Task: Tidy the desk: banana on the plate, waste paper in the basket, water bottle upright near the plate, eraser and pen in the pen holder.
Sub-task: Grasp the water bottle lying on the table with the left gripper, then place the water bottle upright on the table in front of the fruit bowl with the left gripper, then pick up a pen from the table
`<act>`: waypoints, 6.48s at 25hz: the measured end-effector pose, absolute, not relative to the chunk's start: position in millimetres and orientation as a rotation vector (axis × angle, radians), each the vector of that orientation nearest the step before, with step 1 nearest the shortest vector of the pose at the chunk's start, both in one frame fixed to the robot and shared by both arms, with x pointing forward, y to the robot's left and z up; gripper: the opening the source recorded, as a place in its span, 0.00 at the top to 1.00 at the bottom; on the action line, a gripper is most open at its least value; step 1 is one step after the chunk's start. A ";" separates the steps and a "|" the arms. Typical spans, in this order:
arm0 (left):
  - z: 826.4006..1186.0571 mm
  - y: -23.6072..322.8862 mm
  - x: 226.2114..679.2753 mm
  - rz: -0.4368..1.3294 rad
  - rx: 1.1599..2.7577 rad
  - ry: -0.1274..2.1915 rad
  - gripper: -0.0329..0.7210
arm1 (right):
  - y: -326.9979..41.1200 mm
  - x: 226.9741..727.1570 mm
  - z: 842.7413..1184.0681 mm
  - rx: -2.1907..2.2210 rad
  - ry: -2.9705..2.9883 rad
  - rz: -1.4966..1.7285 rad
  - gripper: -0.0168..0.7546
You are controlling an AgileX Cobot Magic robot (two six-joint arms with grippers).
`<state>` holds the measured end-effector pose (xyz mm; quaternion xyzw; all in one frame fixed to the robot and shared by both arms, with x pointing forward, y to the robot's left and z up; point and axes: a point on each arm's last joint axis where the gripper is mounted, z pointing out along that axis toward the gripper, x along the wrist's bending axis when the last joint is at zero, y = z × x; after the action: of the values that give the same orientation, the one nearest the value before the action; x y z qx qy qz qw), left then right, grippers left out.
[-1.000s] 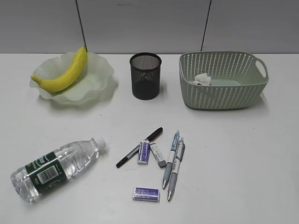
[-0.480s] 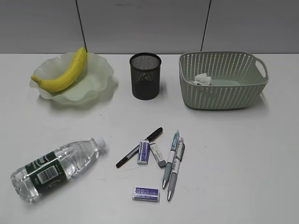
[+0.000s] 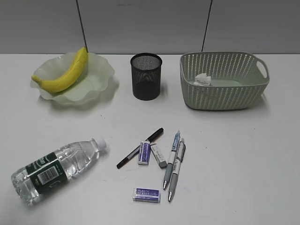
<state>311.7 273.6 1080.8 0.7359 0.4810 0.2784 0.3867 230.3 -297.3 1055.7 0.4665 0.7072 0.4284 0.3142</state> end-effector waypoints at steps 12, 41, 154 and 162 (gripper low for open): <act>990.9 207.1 462.7 0.187 2.500 1.111 0.23 | -297.5 230.7 1056.7 1.221 1.846 1.139 0.23; 906.3 149.2 528.0 -0.026 2.818 1.078 0.31 | -297.5 230.8 1056.9 1.221 1.844 1.141 0.23; 1064.7 285.9 237.9 0.711 1.731 1.275 0.28 | -292.6 241.3 1065.3 1.238 1.863 1.151 0.24; 1063.4 289.4 237.4 0.758 1.738 1.285 0.28 | -259.7 331.7 1093.4 1.412 2.076 1.004 0.24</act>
<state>237.4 289.4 1063.4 0.6912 0.5109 0.3016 0.4126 331.7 -259.7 1093.4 0.5095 0.7495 0.3626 0.2170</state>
